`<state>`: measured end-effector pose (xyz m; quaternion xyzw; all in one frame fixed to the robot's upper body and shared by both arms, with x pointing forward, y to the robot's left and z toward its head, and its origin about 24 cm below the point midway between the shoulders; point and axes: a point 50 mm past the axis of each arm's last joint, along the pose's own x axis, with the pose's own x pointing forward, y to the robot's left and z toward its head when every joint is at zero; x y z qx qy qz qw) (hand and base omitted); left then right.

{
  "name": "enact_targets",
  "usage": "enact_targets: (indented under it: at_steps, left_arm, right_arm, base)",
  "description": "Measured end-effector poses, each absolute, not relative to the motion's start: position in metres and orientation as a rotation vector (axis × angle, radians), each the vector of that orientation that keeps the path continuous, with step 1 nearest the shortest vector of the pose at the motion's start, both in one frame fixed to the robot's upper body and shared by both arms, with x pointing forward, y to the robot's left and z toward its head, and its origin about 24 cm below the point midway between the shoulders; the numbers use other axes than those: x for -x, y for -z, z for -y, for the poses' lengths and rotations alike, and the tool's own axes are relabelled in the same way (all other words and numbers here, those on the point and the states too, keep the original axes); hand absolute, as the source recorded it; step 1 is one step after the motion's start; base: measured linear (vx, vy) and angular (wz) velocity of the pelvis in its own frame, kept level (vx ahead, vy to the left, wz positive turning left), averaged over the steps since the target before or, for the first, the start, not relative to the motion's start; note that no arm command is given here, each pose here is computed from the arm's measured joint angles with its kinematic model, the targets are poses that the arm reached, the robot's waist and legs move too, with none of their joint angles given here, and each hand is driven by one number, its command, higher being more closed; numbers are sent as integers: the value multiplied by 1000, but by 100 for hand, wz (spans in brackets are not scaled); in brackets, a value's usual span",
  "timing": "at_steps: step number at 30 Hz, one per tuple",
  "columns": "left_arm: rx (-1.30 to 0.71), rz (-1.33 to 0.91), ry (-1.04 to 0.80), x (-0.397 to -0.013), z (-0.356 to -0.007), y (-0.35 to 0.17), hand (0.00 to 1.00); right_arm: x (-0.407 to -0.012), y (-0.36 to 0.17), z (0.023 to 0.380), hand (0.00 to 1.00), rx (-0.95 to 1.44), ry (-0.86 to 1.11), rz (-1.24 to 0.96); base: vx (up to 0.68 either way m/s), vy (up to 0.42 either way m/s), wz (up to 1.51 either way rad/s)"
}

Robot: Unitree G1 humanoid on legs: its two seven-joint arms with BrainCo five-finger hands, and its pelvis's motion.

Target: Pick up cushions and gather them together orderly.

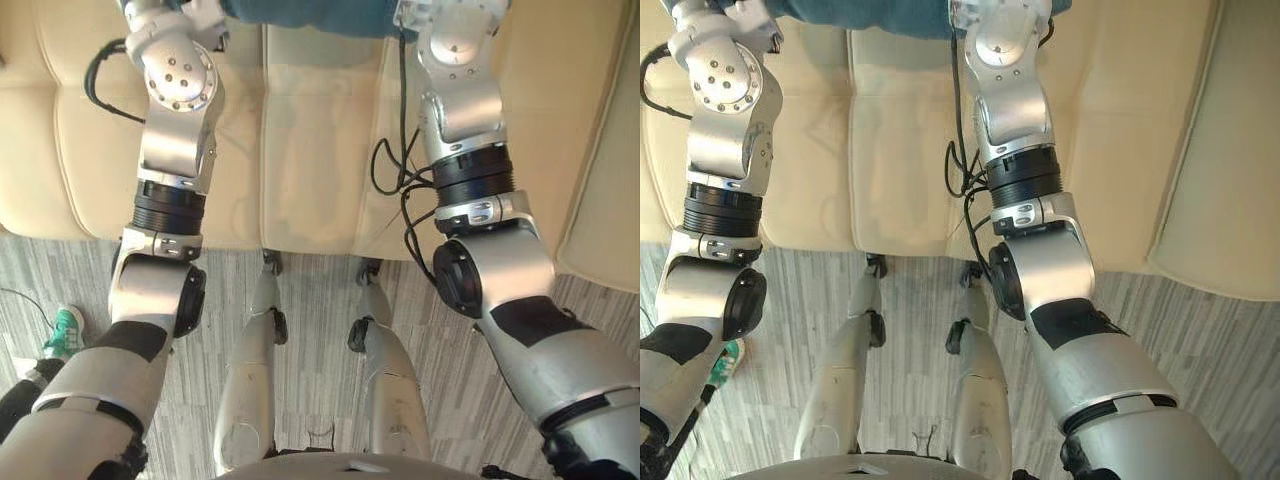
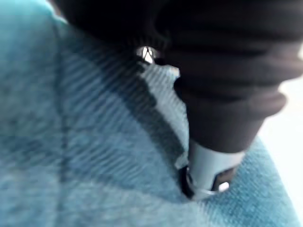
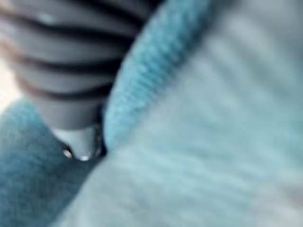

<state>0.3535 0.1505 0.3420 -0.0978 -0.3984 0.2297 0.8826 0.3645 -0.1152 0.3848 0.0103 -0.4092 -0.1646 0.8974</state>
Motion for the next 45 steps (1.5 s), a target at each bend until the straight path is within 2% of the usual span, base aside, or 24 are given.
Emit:
enact_targets:
  at_steps: [5, 15, 20, 22, 25, 30, 35, 39, 43, 45]
  left_arm:
    - [255, 651, -503, -366, -159, -300, 0]
    - [314, 672, -513, -364, -166, -301, 0]
    - [327, 703, -501, -357, -183, -300, 0]
    - [318, 718, -498, -353, -190, -299, 0]
    - [301, 724, -507, -347, -210, -290, 0]
    - [238, 701, -559, -325, -254, -255, 0]
    - [168, 581, -668, -297, -298, -200, 0]
    - [147, 357, -756, -269, -324, -130, 0]
    - [213, 98, -761, -241, -307, -51, 0]
    - [263, -191, -715, -212, -277, 19, 0]
  right_arm:
    - [-375, -360, 117, 0, -7, 310, 740]
    - [-362, -375, 120, 0, -112, 275, 816]
    - [-361, -378, 132, 0, -148, 291, 824]
    - [-353, -379, 139, 0, -153, 297, 867]
    - [-339, -373, 169, 0, -173, 357, 920]
    - [-323, -332, 220, 0, -112, 483, 899]
    - [-310, -267, 263, 0, -51, 575, 752]
    - [-294, -221, 281, 0, -32, 585, 638]
    - [-281, -161, 266, 0, -77, 532, 495]
    - [-270, -101, 239, 0, -116, 450, 288]
  base:
    - [-58, 58, -17]
    - [15, 55, -12]
    - [38, 71, 1]
    - [35, 79, 1]
    - [34, 98, 2]
    - [-11, 56, -12]
    - [-51, -54, -3]
    - [-5, -47, 5]
    - [30, -19, 10]
    - [83, -19, -14]
